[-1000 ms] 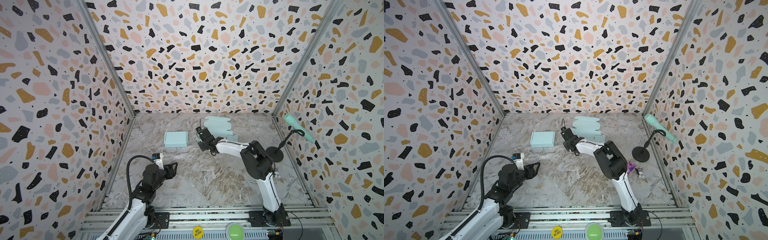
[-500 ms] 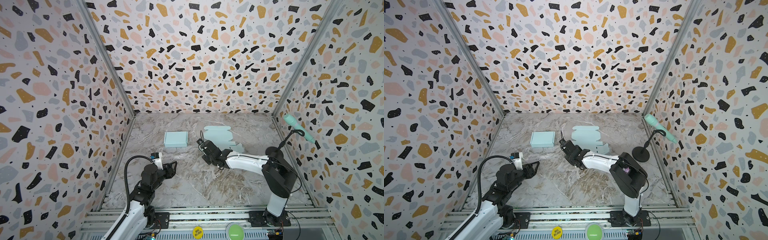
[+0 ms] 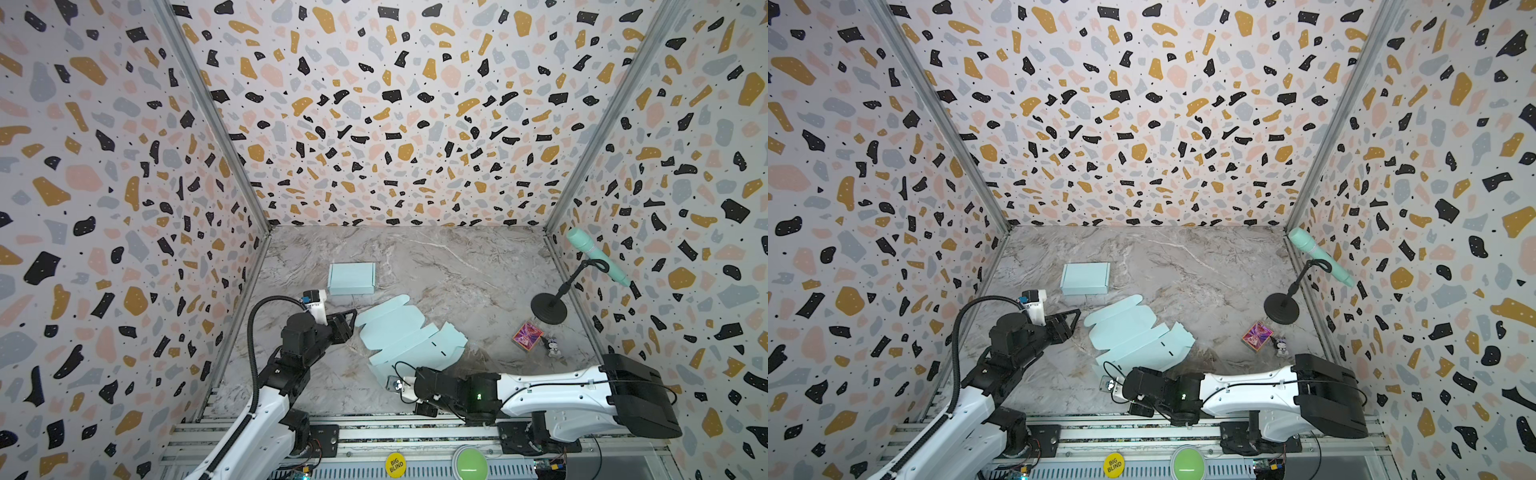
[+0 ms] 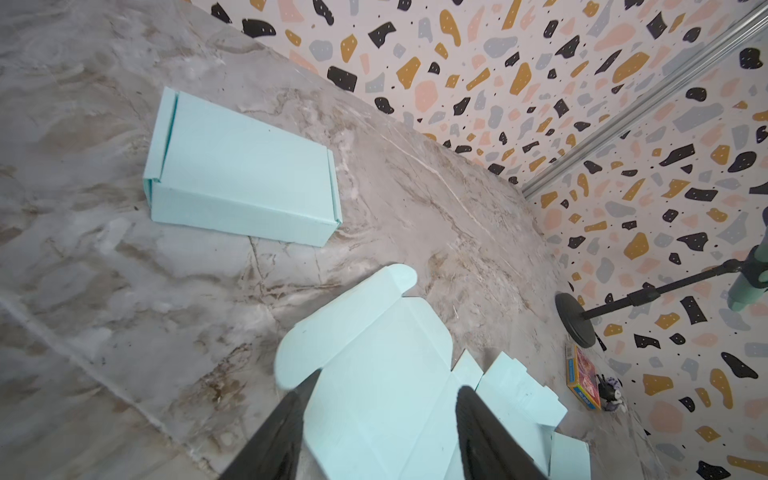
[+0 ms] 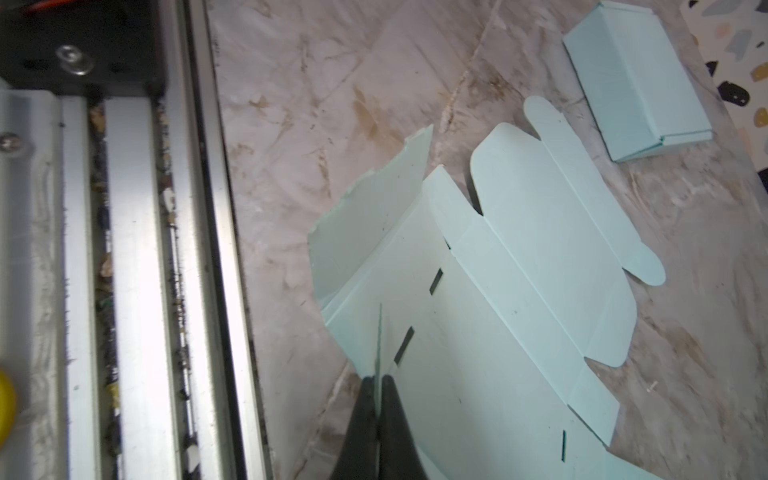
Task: Fold the paper box
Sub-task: 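Grip the blank's edge with the right gripper and drag it toward the robot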
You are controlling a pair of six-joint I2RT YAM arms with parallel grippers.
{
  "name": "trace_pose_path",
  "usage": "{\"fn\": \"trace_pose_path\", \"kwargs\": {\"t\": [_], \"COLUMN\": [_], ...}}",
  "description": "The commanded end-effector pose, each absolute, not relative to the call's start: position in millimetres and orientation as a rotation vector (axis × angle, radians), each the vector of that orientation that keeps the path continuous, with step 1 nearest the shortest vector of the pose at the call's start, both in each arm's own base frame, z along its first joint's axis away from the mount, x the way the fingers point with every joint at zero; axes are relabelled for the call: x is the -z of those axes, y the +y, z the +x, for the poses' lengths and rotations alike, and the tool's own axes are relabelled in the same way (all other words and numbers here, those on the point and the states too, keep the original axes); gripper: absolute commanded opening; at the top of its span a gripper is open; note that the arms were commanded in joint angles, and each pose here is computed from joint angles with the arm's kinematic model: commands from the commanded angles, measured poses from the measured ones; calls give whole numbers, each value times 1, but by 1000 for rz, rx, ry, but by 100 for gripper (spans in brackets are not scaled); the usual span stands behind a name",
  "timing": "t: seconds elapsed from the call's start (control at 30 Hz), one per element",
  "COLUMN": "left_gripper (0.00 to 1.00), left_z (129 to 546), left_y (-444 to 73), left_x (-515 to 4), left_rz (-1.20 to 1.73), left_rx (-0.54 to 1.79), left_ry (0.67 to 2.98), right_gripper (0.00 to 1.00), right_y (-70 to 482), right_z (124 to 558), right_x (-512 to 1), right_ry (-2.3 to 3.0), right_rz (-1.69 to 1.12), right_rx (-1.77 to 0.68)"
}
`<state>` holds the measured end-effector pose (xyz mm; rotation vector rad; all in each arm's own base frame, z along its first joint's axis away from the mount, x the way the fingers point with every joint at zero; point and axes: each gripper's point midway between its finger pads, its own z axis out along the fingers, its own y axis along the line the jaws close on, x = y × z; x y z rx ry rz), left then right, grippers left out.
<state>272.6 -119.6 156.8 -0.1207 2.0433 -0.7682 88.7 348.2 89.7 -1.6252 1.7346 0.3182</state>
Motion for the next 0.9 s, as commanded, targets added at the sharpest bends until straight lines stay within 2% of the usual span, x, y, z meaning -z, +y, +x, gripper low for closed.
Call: {"fn": "trace_pose_path", "kwargs": {"t": [0.0,0.17,0.3,0.4,0.5,0.57,0.67,0.77,0.87], "left_gripper": [60,60,60,60,60,60,61,61,61], "left_z": [272,265,260,258,257,256,255,252,248], "left_y": [-134,-144,-145,-143,-140,-140,-142,-144,-149], "left_x": [-169,-154,-147,-144,-140,-139,-132,-126,-123], "left_rz": [-24,1,-1,-3,-6,-5,-2,-2,18], "left_rx": [805,818,822,807,790,794,796,807,815], "left_ry": [2015,2047,2054,2061,2068,2065,2078,2087,2100], "right_gripper": [2,6,12,28,54,64,67,70,71], "right_y": [361,367,368,362,356,354,353,345,329], "right_z": [66,50,58,59,55,52,51,70,85], "right_x": [-83,-68,-69,-71,-77,-88,-114,-140,-146], "right_ry": [1659,1611,1676,1719,1758,1772,1811,1953,2135], "right_rz": [-1751,-1859,-1795,-1746,-1709,-1656,-1498,-1197,-903], "right_rx": [-353,-398,-452,-505,-557,-607,-740,-930,-1072]}}
